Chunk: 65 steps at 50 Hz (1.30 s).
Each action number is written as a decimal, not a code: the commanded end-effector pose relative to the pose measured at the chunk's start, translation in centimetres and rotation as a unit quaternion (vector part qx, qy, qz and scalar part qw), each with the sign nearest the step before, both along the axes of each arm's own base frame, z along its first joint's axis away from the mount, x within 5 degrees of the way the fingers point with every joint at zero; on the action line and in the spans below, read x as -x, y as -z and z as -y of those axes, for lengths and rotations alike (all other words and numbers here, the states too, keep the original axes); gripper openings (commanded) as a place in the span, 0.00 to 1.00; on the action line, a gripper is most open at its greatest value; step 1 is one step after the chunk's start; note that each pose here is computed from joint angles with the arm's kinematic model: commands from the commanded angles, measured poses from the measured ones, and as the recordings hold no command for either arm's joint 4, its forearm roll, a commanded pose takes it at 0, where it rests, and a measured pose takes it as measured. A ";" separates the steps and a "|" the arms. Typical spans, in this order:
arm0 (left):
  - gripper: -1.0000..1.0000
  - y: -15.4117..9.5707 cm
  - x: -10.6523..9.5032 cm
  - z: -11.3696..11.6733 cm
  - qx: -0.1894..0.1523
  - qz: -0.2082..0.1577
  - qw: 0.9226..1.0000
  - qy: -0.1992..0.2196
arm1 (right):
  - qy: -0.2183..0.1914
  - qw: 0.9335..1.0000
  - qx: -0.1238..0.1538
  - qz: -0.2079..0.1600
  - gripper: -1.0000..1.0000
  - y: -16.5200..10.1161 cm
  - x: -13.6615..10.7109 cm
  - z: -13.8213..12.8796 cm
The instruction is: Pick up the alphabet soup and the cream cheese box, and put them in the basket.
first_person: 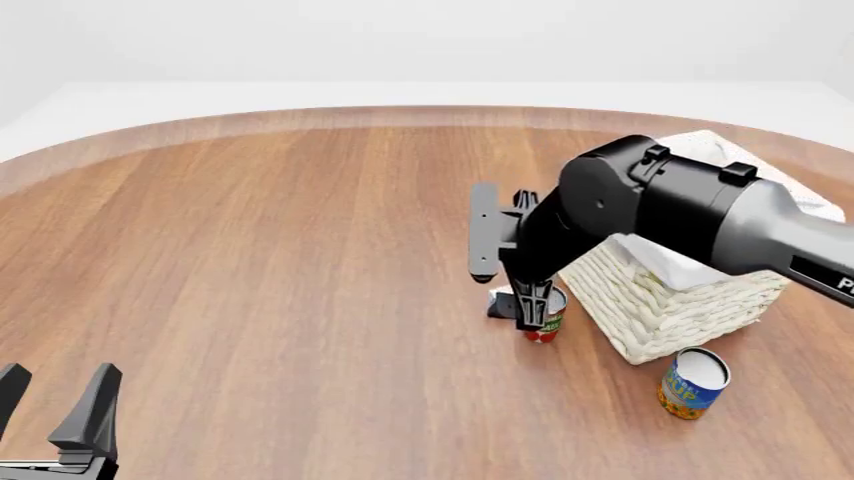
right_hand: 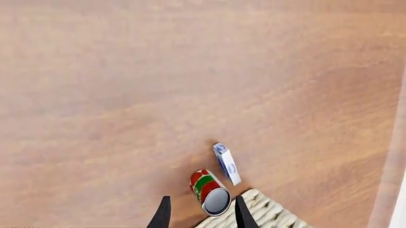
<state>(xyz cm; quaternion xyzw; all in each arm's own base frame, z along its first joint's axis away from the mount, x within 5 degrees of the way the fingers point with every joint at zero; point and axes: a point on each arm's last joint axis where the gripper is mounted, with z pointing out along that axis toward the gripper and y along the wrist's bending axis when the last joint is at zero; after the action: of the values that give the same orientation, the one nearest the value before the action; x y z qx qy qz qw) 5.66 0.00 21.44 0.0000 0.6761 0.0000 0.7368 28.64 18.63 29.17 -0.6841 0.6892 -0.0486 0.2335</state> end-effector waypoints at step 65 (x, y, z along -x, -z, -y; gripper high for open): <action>1.00 0.0 0.0 0.0 0.000 0.000 1.000 0.000 | -0.040 0.997 0.063 -0.022 1.00 6.3 -5.2 1.5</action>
<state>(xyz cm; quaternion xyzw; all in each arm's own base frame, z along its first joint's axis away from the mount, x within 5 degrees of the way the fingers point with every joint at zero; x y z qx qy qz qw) 5.66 0.00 21.44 0.0000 0.6761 0.0000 0.7368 33.29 17.66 23.39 -0.7205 0.6661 -0.0637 0.1819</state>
